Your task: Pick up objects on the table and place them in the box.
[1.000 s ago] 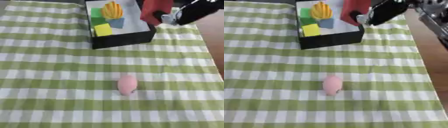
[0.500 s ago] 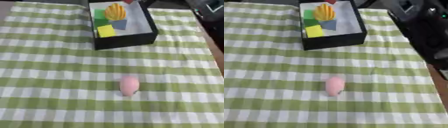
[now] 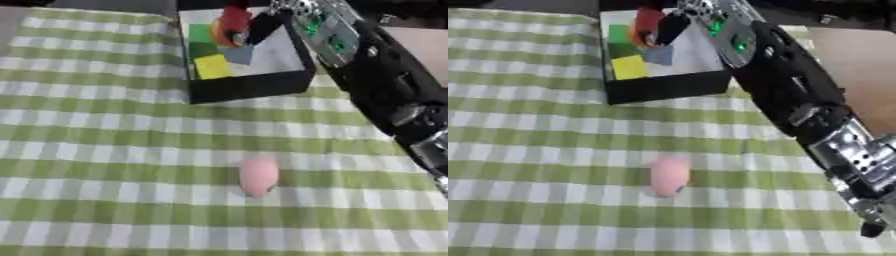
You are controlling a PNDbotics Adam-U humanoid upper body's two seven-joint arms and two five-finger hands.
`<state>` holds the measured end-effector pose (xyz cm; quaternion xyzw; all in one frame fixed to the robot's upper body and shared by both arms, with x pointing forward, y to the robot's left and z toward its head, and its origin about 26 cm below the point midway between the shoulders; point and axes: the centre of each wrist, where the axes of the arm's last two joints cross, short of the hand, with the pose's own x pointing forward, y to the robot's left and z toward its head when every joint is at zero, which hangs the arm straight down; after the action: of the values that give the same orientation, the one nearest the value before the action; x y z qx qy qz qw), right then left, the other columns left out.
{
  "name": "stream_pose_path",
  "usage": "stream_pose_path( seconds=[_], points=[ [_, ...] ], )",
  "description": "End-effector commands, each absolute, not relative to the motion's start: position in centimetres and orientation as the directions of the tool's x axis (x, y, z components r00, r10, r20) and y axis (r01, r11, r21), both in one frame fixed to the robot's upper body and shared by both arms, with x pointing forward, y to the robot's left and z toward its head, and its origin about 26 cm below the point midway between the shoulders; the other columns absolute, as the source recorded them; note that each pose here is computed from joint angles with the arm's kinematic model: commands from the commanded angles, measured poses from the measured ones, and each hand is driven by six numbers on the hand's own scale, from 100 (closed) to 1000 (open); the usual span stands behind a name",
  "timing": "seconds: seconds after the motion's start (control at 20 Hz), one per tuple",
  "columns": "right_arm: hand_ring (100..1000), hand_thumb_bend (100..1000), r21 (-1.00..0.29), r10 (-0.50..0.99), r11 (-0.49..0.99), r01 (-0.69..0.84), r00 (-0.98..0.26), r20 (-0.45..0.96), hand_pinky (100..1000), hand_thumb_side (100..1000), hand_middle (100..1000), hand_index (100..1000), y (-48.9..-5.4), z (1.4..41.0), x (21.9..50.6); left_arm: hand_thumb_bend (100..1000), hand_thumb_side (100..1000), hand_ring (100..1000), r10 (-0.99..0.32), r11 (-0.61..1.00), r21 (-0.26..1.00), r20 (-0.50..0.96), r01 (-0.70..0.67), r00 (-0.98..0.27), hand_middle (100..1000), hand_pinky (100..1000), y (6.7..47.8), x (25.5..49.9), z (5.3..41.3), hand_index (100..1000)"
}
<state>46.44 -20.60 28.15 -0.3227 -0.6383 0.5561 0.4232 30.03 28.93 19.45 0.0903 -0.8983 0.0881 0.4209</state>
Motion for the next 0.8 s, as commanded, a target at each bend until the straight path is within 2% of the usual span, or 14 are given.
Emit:
stream_pose_path(
  seconds=[0.05, 0.15, 0.2, 0.4, 0.8],
  points=[
    [805, 426, -0.991, 0.890, 0.132, -0.015, -0.439, 0.125, 846, 100, 665, 828, -21.0, 29.0, 46.5, 118, 690, 802, -0.102, 0.971, -0.068, 0.753, -0.231, -0.650, 793, 837, 29.0, 29.9, 20.3, 806],
    [805, 426, -0.992, 0.890, 0.126, -0.010, -0.440, 0.118, 846, 100, 665, 828, -21.0, 29.0, 46.5, 118, 690, 802, -0.102, 0.971, -0.067, 0.754, -0.231, -0.649, 793, 837, 29.0, 29.9, 20.3, 806],
    [903, 482, -0.992, 0.894, 0.129, 0.014, -0.435, 0.110, 895, 334, 814, 901, -21.2, 29.7, 46.3, 119, 693, 801, -0.104, 0.970, -0.067, 0.758, -0.236, -0.644, 793, 836, 29.1, 29.8, 20.1, 805],
    [930, 457, -0.981, 0.907, 0.159, 0.112, -0.410, 0.100, 908, 356, 876, 909, -22.1, 31.6, 45.3, 120, 692, 802, -0.109, 0.967, -0.064, 0.768, -0.246, -0.631, 793, 837, 29.4, 29.8, 19.7, 806],
    [918, 409, -0.952, 0.874, 0.262, 0.157, -0.458, 0.164, 904, 319, 861, 897, -22.8, 34.4, 42.3, 122, 690, 803, -0.112, 0.965, -0.064, 0.777, -0.254, -0.619, 793, 836, 29.6, 29.7, 19.3, 806]
  ],
)
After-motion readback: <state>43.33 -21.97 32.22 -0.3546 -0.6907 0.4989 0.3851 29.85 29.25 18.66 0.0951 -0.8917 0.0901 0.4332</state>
